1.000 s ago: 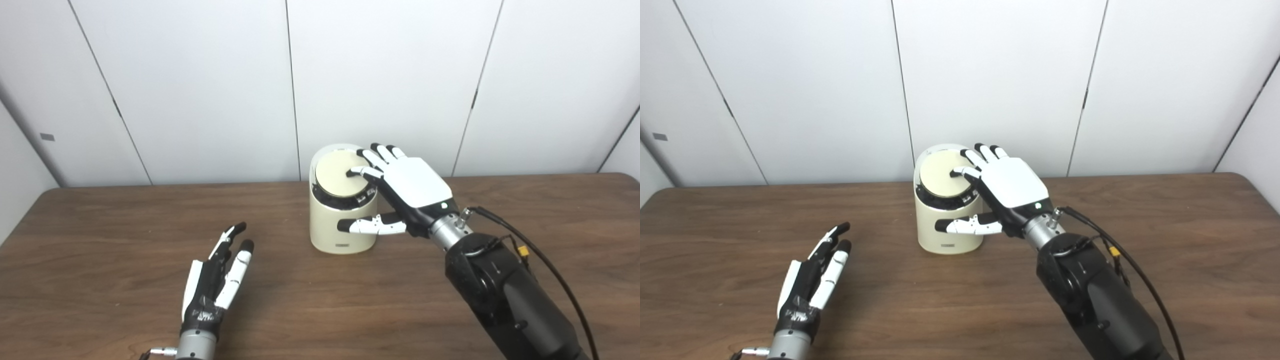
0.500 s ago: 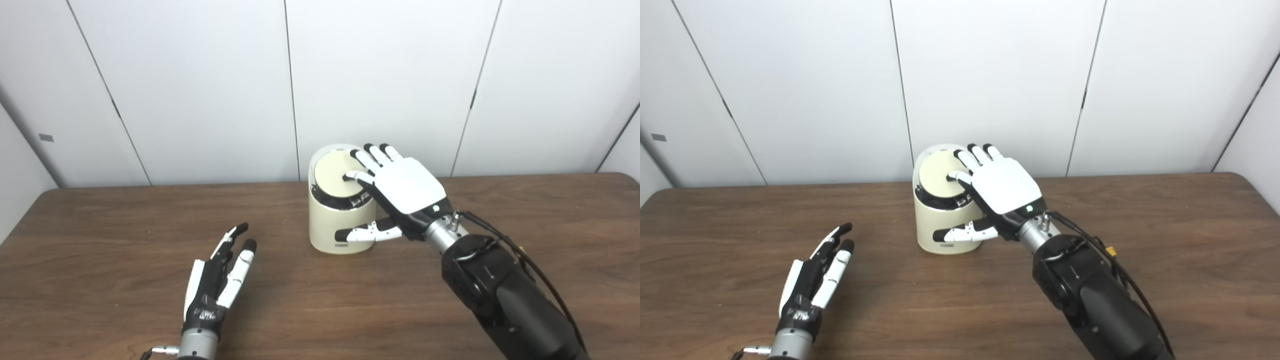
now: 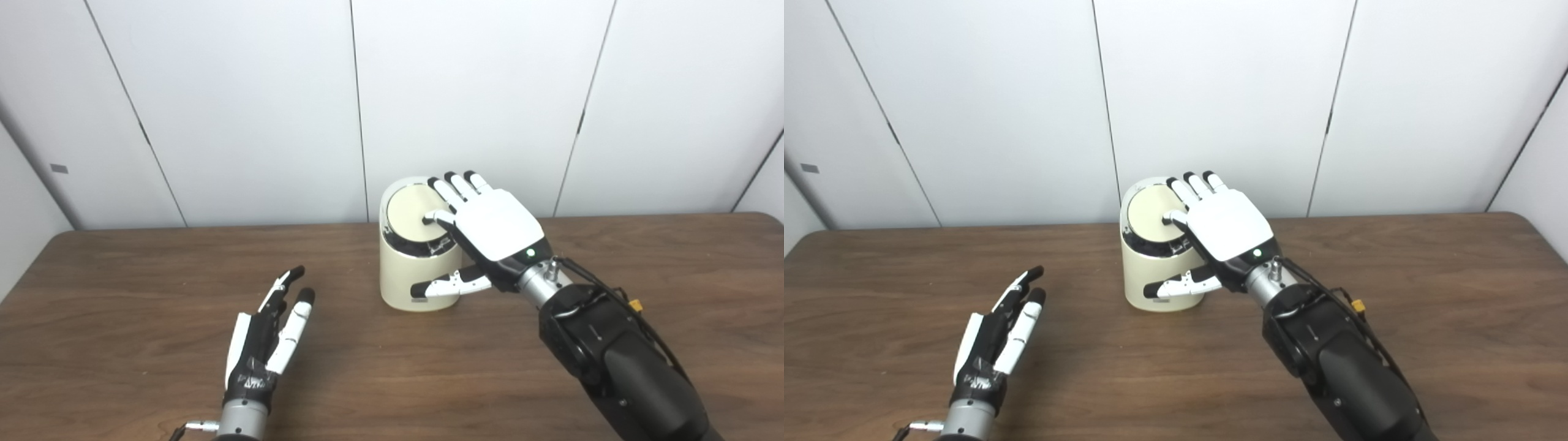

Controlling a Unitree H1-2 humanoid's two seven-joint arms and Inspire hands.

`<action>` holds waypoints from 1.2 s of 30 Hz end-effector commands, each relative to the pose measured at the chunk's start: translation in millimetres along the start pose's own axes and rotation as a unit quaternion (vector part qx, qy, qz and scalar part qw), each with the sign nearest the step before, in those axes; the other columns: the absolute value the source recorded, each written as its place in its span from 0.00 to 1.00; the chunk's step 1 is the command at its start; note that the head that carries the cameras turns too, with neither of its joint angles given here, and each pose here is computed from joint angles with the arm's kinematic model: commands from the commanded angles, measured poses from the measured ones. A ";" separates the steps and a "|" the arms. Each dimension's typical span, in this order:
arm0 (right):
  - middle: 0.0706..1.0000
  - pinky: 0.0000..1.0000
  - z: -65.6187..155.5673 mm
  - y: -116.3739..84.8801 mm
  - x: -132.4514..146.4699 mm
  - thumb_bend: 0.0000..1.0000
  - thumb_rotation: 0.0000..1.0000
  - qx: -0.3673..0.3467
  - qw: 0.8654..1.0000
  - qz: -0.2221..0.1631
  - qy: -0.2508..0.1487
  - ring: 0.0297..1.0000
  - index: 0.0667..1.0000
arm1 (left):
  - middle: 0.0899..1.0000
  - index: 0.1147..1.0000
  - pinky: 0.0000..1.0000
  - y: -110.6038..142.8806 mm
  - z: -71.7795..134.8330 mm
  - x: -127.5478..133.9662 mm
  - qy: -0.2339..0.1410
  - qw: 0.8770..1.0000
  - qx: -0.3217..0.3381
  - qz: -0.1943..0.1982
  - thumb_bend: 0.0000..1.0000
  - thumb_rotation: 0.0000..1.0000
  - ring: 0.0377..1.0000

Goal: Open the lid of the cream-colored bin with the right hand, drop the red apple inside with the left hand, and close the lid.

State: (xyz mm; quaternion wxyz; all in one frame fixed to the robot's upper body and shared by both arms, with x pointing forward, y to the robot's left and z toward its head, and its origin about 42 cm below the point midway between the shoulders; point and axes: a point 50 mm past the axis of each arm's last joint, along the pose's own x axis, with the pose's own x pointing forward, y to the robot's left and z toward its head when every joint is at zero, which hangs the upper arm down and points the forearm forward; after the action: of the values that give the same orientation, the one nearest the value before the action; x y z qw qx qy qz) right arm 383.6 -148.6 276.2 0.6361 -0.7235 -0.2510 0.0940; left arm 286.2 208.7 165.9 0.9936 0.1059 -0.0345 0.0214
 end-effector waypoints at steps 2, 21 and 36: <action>1.00 1.00 -3.3 5.5 0.4 0.62 1.00 0.002 0.999 0.037 -0.001 1.00 0.74 | 1.00 0.92 1.00 0.8 18.1 7.1 -0.036 0.999 0.004 0.004 0.60 0.84 1.00; 0.98 0.99 -25.3 -29.9 -50.0 0.51 1.00 0.124 0.983 -0.112 0.077 1.00 0.95 | 0.96 0.93 0.98 11.1 14.8 8.2 -0.047 0.999 -0.001 0.013 0.58 0.80 0.98; 0.98 0.90 -46.3 30.7 -141.4 0.48 0.99 0.387 0.906 -0.056 0.165 0.97 0.96 | 1.00 0.99 1.00 53.4 0.6 -36.6 -0.048 0.999 -0.015 -0.004 0.53 0.88 1.00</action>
State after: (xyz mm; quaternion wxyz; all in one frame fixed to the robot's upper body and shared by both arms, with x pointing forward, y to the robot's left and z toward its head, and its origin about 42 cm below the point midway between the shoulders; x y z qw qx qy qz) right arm 291.4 -263.4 212.6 0.8967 -0.4327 -0.0853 0.0365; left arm 246.5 258.3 159.0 0.9950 0.0918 -0.0336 0.0183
